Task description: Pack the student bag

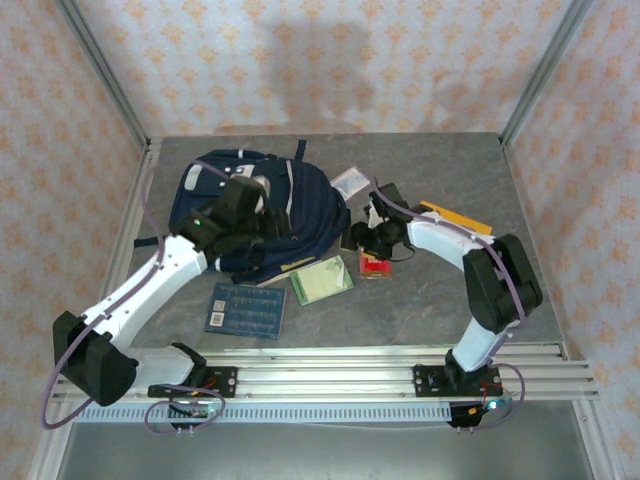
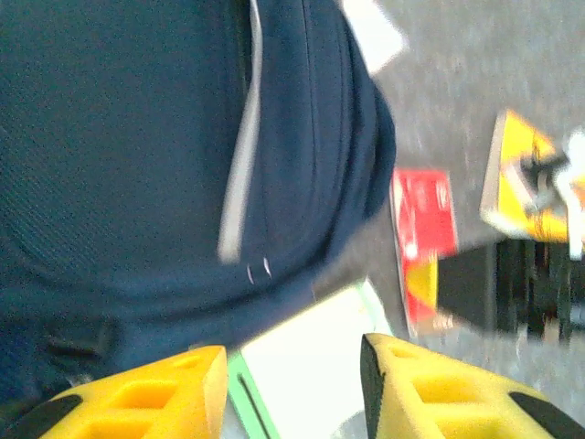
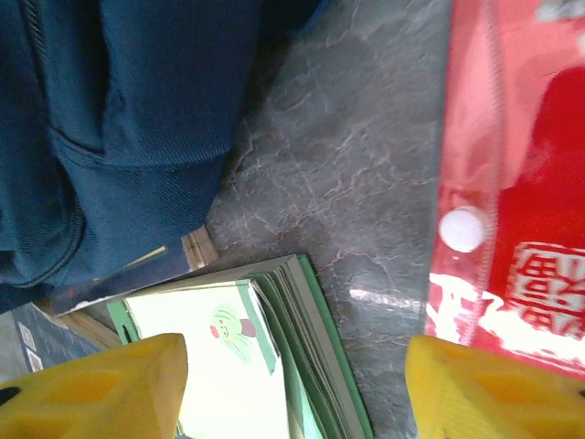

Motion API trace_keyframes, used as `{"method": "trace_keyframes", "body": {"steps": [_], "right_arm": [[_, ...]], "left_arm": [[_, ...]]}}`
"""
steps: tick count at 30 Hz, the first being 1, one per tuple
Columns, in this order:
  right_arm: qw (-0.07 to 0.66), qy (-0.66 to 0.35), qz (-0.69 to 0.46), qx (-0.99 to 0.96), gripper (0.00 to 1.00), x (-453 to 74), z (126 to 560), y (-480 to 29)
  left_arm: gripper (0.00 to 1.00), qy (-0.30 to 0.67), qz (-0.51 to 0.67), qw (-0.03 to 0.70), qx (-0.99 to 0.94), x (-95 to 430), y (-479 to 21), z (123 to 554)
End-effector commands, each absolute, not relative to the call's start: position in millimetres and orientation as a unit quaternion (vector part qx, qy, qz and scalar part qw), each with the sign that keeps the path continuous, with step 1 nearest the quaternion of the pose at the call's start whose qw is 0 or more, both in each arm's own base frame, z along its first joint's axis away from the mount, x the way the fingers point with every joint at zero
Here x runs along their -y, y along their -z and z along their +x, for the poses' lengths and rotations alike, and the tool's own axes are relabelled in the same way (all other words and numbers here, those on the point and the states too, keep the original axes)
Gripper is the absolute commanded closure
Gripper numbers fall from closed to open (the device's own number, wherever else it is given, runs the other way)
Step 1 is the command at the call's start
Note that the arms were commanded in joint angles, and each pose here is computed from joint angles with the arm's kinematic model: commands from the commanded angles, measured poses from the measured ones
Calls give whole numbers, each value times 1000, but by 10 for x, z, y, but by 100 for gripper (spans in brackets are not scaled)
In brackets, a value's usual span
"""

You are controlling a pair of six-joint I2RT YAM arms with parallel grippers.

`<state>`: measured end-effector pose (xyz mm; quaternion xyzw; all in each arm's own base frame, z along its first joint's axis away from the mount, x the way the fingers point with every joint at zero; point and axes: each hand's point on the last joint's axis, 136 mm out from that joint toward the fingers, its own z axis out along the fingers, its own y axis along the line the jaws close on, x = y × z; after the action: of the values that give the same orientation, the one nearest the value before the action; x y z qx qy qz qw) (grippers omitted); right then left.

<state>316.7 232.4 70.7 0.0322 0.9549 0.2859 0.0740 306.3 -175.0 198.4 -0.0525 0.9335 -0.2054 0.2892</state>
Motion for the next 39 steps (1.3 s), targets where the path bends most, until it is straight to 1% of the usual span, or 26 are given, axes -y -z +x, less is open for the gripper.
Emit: {"method": "trace_keyframes", "body": {"steps": [1, 4, 10, 17, 21, 27, 34, 39], "right_arm": [[58, -313, 5, -948, 36, -2477, 3154, -663], [47, -312, -2, -949, 36, -2548, 3122, -570], [18, -307, -31, -951, 38, -2716, 3009, -446], [-19, -310, -36, -950, 40, -2771, 2801, -306], [-29, -328, -37, -943, 40, -2806, 2724, -367], [-61, -401, -40, -913, 41, -2999, 2607, -601], [-47, -418, -49, -906, 41, -2984, 2545, -867], [-52, -432, -41, -899, 55, -2980, 2484, -908]], "left_arm": [[61, 280, -86, 238, -926, 2007, -1652, 2831], [62, 303, -92, 212, -925, 2111, -1387, 2735], [62, 289, -92, 173, -937, 2161, -977, 2685], [68, 277, -98, 134, -946, 2195, -581, 2657], [71, 263, -96, 115, -953, 2164, -389, 2600], [73, 259, -99, 94, -956, 2146, -177, 2511], [74, 247, -94, 87, -961, 2089, -110, 2434], [74, 245, -92, 88, -961, 2063, -115, 2404]]}}
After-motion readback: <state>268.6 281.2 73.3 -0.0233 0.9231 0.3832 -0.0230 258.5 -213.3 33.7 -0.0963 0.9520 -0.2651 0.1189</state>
